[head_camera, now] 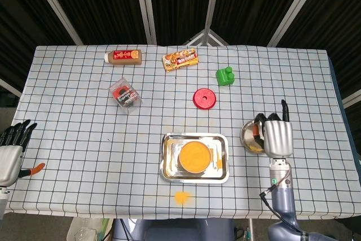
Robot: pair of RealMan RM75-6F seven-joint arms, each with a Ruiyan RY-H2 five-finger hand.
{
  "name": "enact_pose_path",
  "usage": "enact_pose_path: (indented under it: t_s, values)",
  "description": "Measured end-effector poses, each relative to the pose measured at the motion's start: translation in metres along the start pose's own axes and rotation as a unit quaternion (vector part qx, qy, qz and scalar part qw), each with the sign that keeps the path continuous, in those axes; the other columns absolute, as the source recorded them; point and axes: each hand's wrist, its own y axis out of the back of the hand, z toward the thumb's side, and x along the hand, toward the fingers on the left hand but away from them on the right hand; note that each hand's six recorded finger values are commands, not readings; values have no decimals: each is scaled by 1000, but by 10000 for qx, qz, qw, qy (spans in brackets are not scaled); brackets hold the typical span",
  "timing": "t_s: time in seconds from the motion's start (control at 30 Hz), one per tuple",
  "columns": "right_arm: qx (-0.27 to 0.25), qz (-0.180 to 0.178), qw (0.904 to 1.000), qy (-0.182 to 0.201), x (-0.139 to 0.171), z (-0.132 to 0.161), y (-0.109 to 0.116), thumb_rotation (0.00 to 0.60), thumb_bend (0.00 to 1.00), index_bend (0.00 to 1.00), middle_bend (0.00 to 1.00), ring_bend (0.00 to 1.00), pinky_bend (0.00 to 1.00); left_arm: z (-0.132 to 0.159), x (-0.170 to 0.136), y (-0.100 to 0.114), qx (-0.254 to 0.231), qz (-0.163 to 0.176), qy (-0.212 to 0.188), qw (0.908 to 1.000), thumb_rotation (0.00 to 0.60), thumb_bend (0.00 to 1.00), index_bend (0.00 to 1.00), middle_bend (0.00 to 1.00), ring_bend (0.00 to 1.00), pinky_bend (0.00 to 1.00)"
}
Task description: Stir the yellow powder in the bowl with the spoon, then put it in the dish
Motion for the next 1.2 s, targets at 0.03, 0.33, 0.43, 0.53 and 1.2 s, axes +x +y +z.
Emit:
enact_pose_path:
  t_s: [0.03, 0.33, 0.43, 0.53, 1.2]
  values:
    - [-11, 31, 10000, -21, 0, -2, -3, 600, 762, 933, 807, 487, 0, 0, 0, 0, 0, -3, 1, 10000, 600, 0, 0, 0, 0, 0]
    - [-9, 308, 9993, -195, 5, -14, -29, 600, 762, 933, 808, 488, 0, 0, 0, -1, -15, -18, 8, 10000, 600, 0, 0, 0, 0, 0]
    - [-3, 350, 9991, -223, 7, -17, -34, 600, 762, 933, 808, 487, 0, 0, -1, -1, -12, -17, 3, 10000, 600, 0, 0, 0, 0, 0]
    - [25, 388, 9989, -253, 8, -21, -39, 600, 762, 933, 808, 487, 0, 0, -1, -1, -6, -14, 0, 10000, 600, 0, 0, 0, 0, 0]
    - [28, 247, 9987, -436, 7, -47, -51, 600, 762, 882, 805, 451, 0, 0, -1, -3, -11, -34, 21, 10000, 600, 0, 0, 0, 0, 0]
